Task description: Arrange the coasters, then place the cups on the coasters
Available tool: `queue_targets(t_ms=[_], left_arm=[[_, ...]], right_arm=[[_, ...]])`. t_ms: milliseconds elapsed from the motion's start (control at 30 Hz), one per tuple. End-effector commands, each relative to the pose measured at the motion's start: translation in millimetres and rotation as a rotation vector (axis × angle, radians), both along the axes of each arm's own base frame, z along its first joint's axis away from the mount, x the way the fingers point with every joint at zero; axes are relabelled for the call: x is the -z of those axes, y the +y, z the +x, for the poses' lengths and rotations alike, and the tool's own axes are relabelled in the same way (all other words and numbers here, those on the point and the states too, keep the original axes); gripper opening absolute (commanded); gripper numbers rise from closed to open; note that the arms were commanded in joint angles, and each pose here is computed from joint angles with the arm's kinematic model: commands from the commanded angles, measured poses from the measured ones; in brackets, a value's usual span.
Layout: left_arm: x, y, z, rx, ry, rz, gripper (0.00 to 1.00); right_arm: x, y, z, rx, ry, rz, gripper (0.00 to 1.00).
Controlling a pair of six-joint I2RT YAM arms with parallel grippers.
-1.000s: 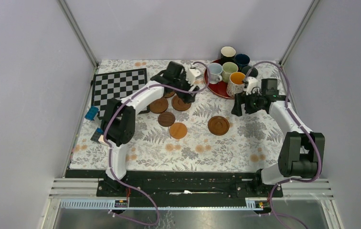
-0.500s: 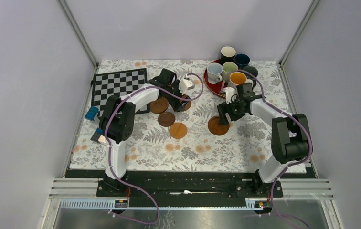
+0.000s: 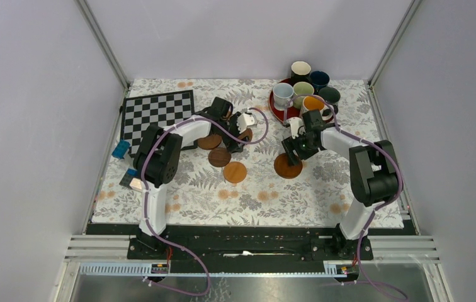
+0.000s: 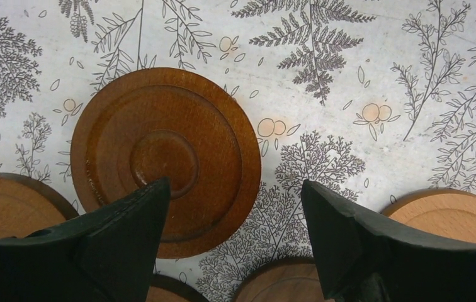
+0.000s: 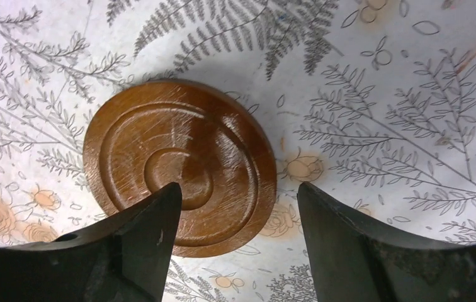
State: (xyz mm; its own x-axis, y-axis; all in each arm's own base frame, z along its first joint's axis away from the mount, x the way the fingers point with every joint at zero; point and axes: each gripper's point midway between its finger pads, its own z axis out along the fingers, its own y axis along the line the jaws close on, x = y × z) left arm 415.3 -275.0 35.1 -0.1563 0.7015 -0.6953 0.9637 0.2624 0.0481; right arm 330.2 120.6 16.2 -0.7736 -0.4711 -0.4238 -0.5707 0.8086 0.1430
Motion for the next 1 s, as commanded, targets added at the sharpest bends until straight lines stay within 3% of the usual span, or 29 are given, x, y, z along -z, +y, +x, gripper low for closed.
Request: queue_targets(t_ms=[0,167,400,967], left_arm=[[-3.2,-14.9,6.9,0.067,-0.058,-0.020,0.82],[5.6,-19.5,-4.6,0.101,-0.041,0.037,0.75],[-0.3,-33.9,-41.7,0.177,-0.037,0.039,0.51],[3.7,-87.2,-99.1,0.257,0.006,0.016,0.47]], right_arm=[[3.4,-8.9,10.5,0.017,0.001,-0.074,0.73],[6.8,-22.6,15.0,0.034,-0.006,-0.152,0.70],[3.9,-36.1,26.3,0.070,-0.028,-0.175,0.66],[-2.3,-68.0,58.4,0.167,-0.057,-0.160,0.60]])
